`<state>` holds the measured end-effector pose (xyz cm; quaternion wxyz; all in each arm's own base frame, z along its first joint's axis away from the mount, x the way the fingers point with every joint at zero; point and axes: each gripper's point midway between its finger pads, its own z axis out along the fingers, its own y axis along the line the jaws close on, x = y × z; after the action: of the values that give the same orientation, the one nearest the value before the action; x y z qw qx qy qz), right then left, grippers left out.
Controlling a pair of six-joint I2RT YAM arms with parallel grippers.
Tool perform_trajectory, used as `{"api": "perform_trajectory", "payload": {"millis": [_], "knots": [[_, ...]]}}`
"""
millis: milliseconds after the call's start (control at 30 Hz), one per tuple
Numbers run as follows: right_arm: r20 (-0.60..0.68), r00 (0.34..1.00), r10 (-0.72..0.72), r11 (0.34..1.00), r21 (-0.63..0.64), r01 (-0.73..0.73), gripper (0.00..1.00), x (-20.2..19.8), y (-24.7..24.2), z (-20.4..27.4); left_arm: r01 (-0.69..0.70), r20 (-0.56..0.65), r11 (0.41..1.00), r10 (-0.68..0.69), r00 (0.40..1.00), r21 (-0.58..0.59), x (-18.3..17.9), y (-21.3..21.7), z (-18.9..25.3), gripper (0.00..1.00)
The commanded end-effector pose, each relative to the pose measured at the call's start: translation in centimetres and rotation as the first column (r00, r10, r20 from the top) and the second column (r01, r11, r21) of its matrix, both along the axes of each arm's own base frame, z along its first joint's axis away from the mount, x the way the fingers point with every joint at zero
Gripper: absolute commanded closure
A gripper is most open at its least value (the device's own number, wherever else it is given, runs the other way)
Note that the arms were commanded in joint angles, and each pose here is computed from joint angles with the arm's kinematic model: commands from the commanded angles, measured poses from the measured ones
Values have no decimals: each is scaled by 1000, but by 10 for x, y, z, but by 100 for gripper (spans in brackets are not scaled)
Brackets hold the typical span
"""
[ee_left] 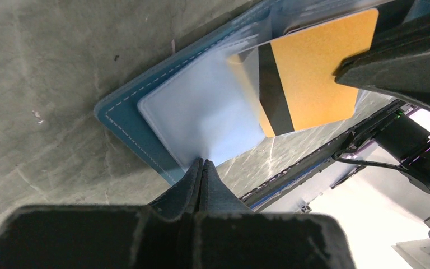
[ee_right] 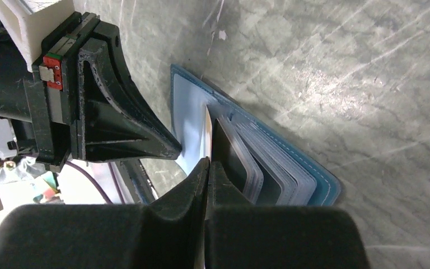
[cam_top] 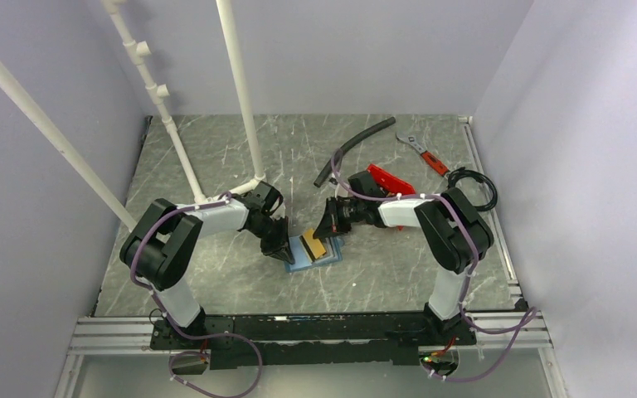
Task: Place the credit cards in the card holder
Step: Insert the credit card into the card holder.
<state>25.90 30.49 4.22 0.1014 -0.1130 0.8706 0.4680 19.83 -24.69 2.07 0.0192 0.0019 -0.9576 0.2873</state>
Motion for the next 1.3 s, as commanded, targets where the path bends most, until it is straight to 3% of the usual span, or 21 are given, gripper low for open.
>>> {"api": "perform_trajectory", "payload": {"millis": [0,267,500,567,667,767,1000,1267], "knots": [[113,993,-29,999,45,24,100,16,9,0,2,0,1000,-2,1000,11,-3,3,-8,100],[129,989,-74,994,84,64,100,4,13,-3,-5,3,1000,5,1000,1,-4,3,-6,100],[107,966,-236,969,104,225,100,2,10,-2,-20,29,999,21,999,-46,-1,-3,7,100],[116,965,-234,972,61,229,100,4,7,-7,-31,71,998,35,997,-52,4,-3,22,92],[118,971,-207,977,-17,211,100,2,1,-18,-63,156,997,70,985,-48,11,5,47,69],[116,975,-192,980,-38,197,100,-2,-2,-23,-105,194,994,105,975,-10,17,19,54,65],[90,979,-185,982,-17,187,100,-9,2,-28,-121,81,989,114,990,84,7,30,12,92],[65,971,-230,973,1,230,100,-23,27,-25,-134,59,985,129,990,105,9,25,-11,100]]}}
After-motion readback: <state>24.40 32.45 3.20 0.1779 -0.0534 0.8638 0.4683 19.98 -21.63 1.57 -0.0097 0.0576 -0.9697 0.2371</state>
